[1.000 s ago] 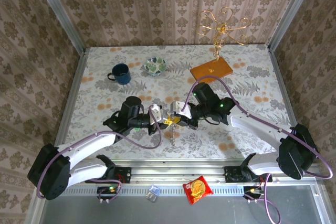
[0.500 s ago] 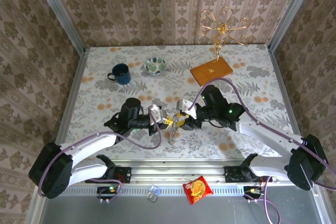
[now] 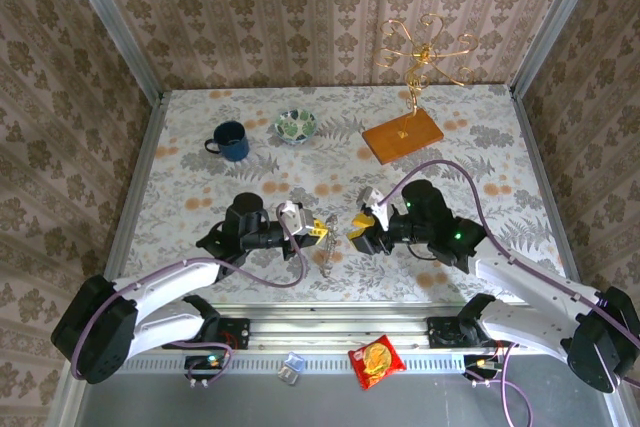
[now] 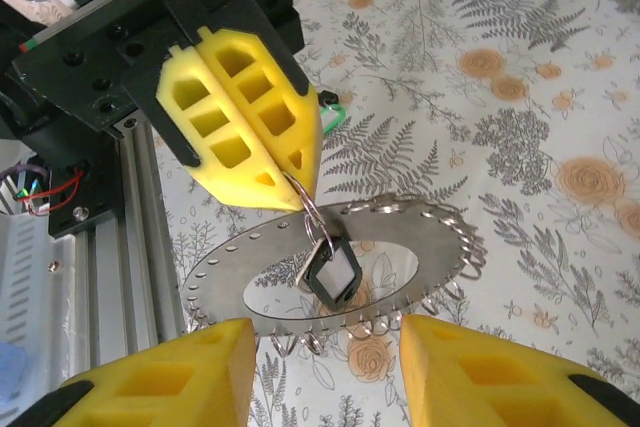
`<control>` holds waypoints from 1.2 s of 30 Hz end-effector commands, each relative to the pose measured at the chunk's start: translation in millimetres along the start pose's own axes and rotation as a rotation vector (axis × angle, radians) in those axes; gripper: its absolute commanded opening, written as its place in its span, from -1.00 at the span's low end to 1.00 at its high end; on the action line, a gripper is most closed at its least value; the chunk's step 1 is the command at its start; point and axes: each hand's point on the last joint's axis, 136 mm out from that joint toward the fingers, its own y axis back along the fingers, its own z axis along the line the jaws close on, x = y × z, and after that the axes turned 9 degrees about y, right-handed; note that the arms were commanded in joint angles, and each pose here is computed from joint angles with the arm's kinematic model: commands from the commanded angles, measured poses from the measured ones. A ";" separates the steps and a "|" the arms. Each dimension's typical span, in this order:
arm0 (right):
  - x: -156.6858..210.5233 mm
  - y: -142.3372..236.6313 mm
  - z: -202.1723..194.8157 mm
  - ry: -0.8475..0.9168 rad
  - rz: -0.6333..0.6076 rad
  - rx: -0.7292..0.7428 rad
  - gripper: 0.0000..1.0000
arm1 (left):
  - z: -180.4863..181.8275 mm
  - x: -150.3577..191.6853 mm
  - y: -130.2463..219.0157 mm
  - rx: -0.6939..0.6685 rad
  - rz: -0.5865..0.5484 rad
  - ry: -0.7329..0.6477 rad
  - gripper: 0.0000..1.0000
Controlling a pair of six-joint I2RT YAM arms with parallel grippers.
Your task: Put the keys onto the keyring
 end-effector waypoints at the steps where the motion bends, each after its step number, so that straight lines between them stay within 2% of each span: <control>1: -0.1 2.3 -2.3 -0.096 -0.005 0.017 -0.15 | 0.2 -16.5 3.8 -0.011 -0.065 -0.030 -1.00; 16: -22.0 -13.5 5.7 -0.058 -0.071 -0.093 -0.22 | 0.9 -17.7 2.1 -0.011 -0.074 -0.028 -1.00; 25: -15.8 -23.4 -4.6 0.135 -0.067 -0.038 -0.29 | -0.2 -16.9 1.3 -0.001 -0.076 -0.028 -1.00; 30: -25.2 -25.3 4.4 0.225 -0.119 -0.095 -0.30 | -2.2 -19.0 0.8 0.013 -0.089 -0.030 -1.00; 36: -21.8 -32.7 3.9 0.266 -0.110 -0.114 -0.37 | -5.5 -19.3 -1.8 0.044 -0.093 -0.020 -1.00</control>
